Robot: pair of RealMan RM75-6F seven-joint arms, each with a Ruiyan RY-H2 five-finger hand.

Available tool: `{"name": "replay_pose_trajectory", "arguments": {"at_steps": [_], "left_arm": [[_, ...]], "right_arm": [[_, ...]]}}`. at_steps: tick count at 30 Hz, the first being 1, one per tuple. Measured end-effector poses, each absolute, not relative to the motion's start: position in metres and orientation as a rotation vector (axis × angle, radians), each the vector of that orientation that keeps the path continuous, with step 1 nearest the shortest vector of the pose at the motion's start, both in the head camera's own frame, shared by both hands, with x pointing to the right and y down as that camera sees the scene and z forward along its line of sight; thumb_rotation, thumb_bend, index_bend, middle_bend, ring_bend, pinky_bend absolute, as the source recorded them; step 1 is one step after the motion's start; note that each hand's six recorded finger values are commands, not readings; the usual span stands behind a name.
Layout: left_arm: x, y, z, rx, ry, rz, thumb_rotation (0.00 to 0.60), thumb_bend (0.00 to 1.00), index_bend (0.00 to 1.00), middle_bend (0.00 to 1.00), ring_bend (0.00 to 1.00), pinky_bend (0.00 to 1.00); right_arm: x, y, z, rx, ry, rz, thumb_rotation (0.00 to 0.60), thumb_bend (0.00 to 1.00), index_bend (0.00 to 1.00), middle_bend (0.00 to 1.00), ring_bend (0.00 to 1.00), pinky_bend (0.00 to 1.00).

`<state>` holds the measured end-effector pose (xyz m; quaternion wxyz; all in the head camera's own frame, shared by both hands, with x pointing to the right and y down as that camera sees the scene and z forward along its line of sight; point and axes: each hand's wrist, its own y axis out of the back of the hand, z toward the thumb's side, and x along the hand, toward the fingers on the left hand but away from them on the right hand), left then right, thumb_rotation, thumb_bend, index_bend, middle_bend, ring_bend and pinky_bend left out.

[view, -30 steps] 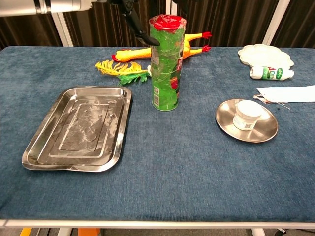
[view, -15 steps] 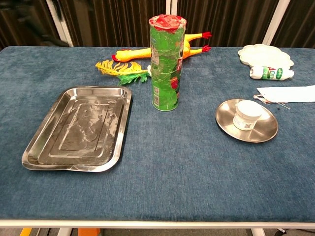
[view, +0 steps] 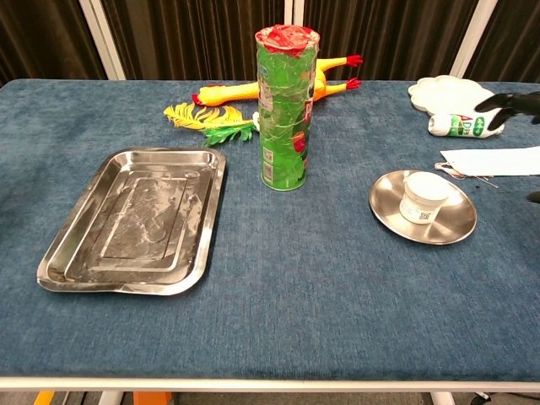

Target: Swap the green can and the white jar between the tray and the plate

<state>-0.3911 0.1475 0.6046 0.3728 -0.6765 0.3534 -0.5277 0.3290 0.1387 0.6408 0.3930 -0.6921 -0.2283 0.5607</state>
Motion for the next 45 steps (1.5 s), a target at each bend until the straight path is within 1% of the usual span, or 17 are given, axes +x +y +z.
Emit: {"name": "replay_pose_trajectory", "arguments": {"at_steps": [5,7,12,15,23,28,31,35,39,41,45], "left_arm": [[-0.402,0.164,0.595,-1.723,0.954,-1.355,0.6,0.18,0.09,0.14,0.09,0.36],[-0.405,0.171,0.594,-1.731,0.967,-1.357,0.6,0.18,0.1,0.14,0.09,0.36],[-0.411,0.184,0.596,-1.713,0.994,-1.359,0.6,0.18,0.1,0.15,0.09,0.36],[-0.416,0.19,0.598,-1.707,1.018,-1.364,0.6,0.18,0.1,0.15,0.09,0.36],[-0.425,0.197,0.602,-1.712,1.051,-1.377,0.6,0.18,0.11,0.15,0.09,0.36],[-0.428,0.199,0.605,-1.714,1.058,-1.386,0.6,0.18,0.11,0.15,0.09,0.36],[-0.429,0.2,0.606,-1.71,1.056,-1.391,0.6,0.18,0.11,0.15,0.09,0.36],[-0.43,0.201,0.608,-1.71,1.057,-1.397,0.6,0.18,0.11,0.15,0.09,0.36],[-0.431,0.202,0.609,-1.711,1.058,-1.404,0.6,0.18,0.11,0.15,0.09,0.36],[-0.432,0.203,0.609,-1.711,1.062,-1.406,0.6,0.18,0.11,0.15,0.09,0.36],[-0.434,0.205,0.61,-1.714,1.069,-1.412,0.6,0.18,0.11,0.15,0.09,0.36]], "right_arm": [[0.303,0.132,0.656,-1.775,-0.501,1.421,0.6,0.15,0.09,0.18,0.1,0.18],[0.293,0.131,0.662,-1.786,-0.474,1.419,0.6,0.15,0.09,0.19,0.11,0.16],[0.274,0.132,0.675,-1.801,-0.421,1.42,0.6,0.15,0.12,0.22,0.14,0.16],[0.268,0.133,0.679,-1.795,-0.404,1.42,0.6,0.16,0.16,0.26,0.18,0.16],[0.262,0.137,0.685,-1.772,-0.391,1.432,0.6,0.18,0.25,0.32,0.25,0.16],[0.26,0.134,0.689,-1.765,-0.393,1.435,0.6,0.21,0.35,0.37,0.34,0.16],[0.26,0.134,0.691,-1.759,-0.395,1.433,0.6,0.22,0.37,0.38,0.34,0.16],[0.259,0.135,0.692,-1.757,-0.399,1.427,0.6,0.24,0.41,0.42,0.38,0.16],[0.258,0.135,0.692,-1.755,-0.406,1.415,0.6,0.25,0.47,0.46,0.41,0.16],[0.256,0.135,0.691,-1.756,-0.418,1.403,0.6,0.26,0.5,0.47,0.43,0.16],[0.253,0.133,0.683,-1.754,-0.446,1.364,0.6,0.27,0.54,0.48,0.43,0.16]]}}
